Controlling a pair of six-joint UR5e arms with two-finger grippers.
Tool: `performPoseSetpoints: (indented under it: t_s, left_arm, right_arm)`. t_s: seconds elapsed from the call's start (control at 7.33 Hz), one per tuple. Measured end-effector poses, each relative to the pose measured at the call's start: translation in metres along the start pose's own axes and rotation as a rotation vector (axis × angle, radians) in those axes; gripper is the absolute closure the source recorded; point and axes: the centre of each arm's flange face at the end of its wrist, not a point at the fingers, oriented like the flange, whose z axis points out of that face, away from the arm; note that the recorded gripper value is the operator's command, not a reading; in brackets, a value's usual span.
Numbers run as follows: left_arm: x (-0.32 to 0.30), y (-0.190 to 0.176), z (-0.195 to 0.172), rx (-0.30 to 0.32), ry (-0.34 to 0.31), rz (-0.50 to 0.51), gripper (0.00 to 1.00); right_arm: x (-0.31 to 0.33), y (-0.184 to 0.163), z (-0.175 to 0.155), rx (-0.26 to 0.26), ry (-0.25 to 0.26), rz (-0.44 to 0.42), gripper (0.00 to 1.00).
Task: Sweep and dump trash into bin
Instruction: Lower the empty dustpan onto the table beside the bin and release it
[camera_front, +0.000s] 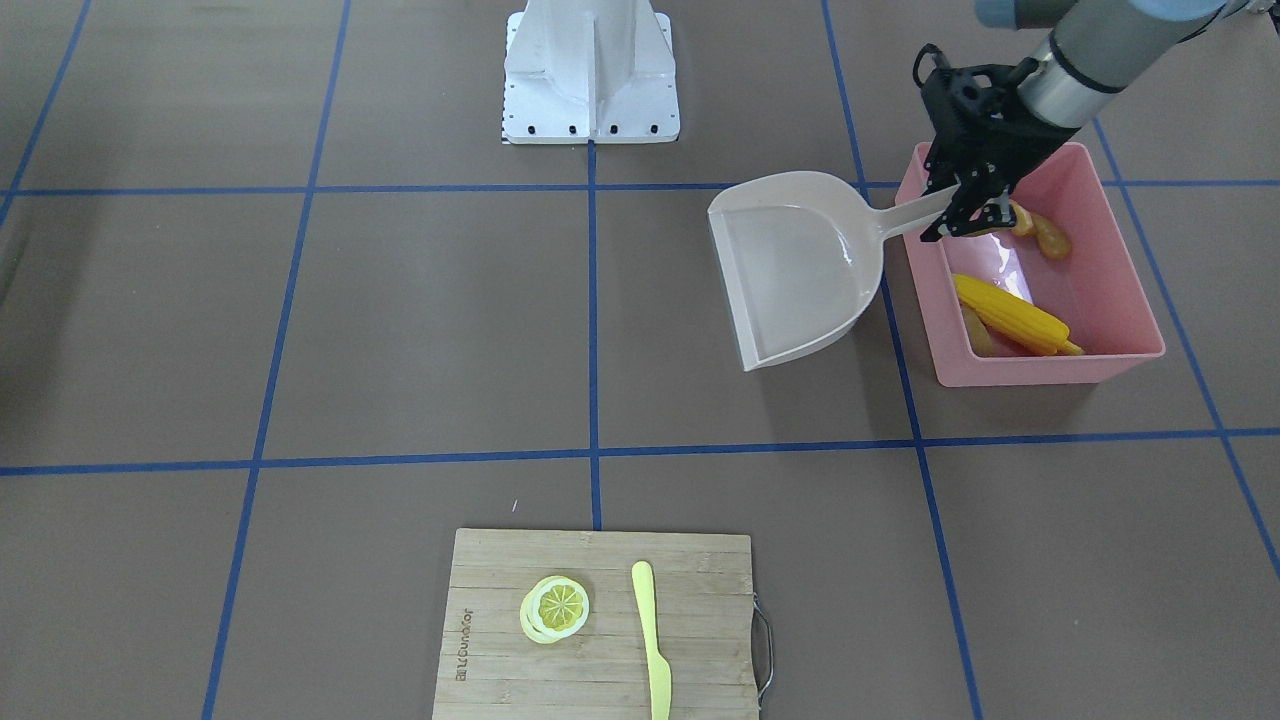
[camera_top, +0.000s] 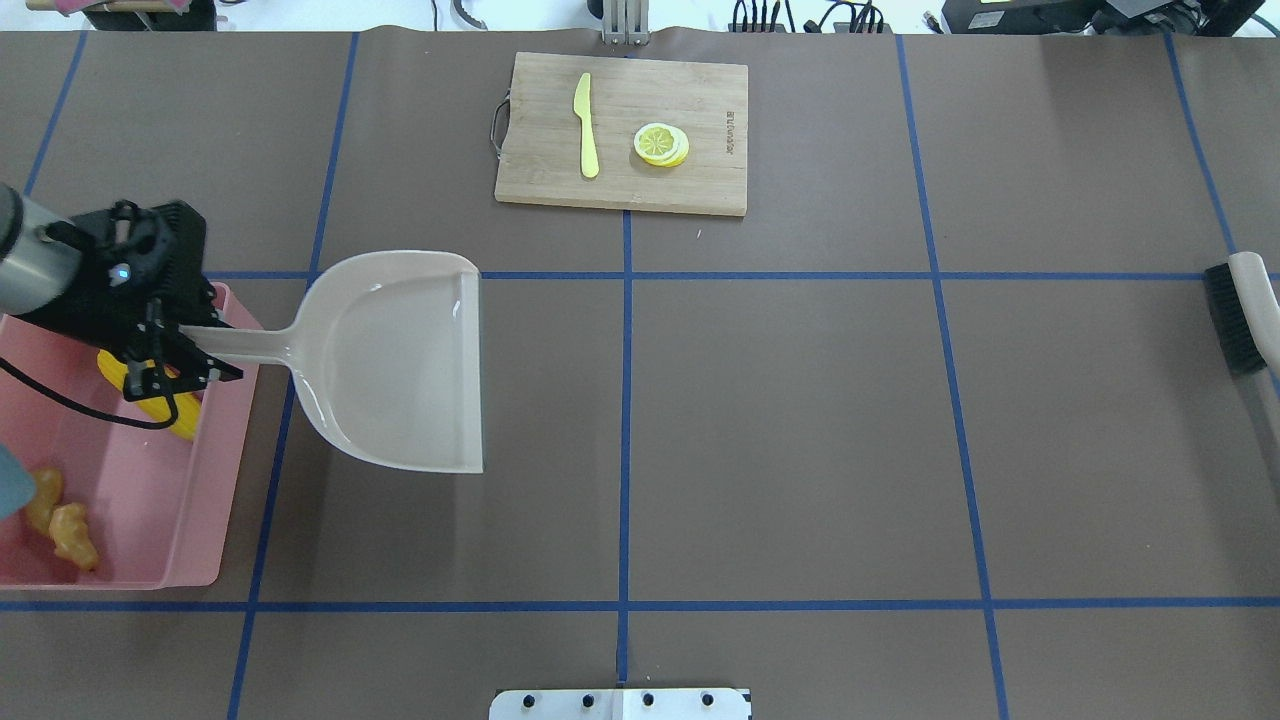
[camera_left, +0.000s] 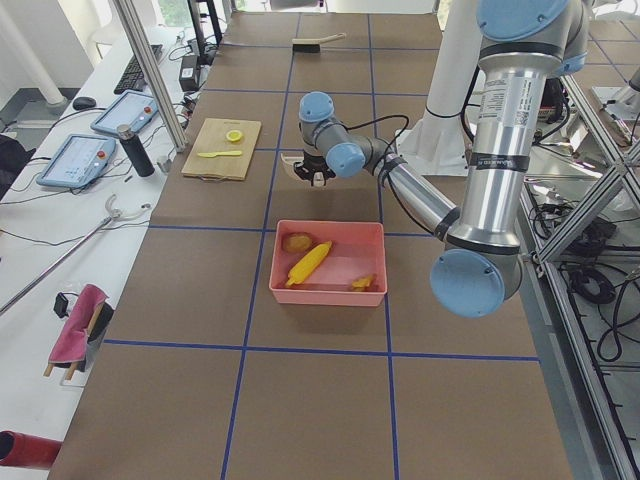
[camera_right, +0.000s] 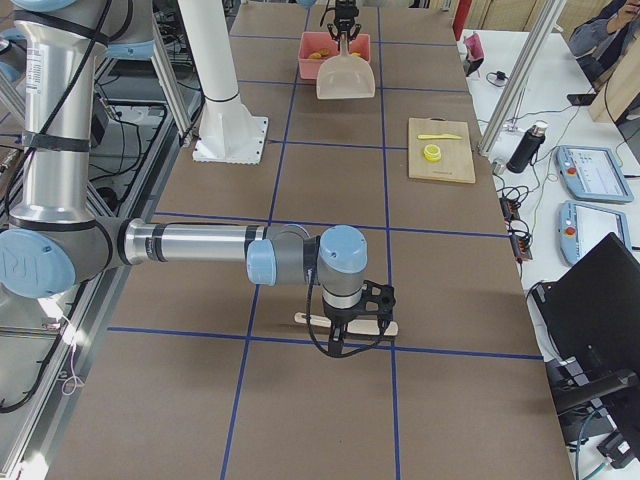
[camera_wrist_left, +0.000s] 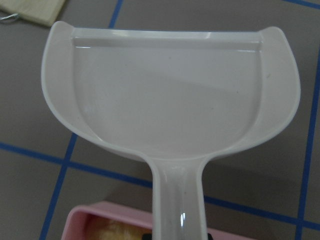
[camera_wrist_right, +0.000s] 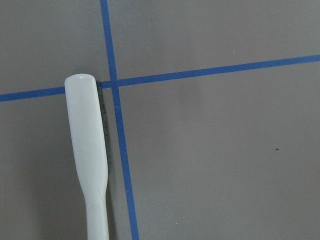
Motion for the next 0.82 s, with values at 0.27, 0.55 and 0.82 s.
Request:
performPoseSetpoints:
  t_s: [0.27, 0.55, 0.82]
  left_arm:
    - [-0.002, -0.01, 0.04, 0.029, 0.021, 0.06, 1.0]
    - [0.0, -0.008, 0.06, 0.067, 0.023, 0.106, 1.0]
    - [0.009, -0.004, 0.09, 0.095, 0.048, 0.145, 1.0]
  right_arm:
    - [0.0, 0.0, 0.0, -0.001, 0.0, 0.001, 0.0]
    - [0.001, 0.0, 0.001, -0.001, 0.001, 0.001, 0.0]
    - [0.001, 0.0, 0.001, -0.003, 0.001, 0.003, 0.0]
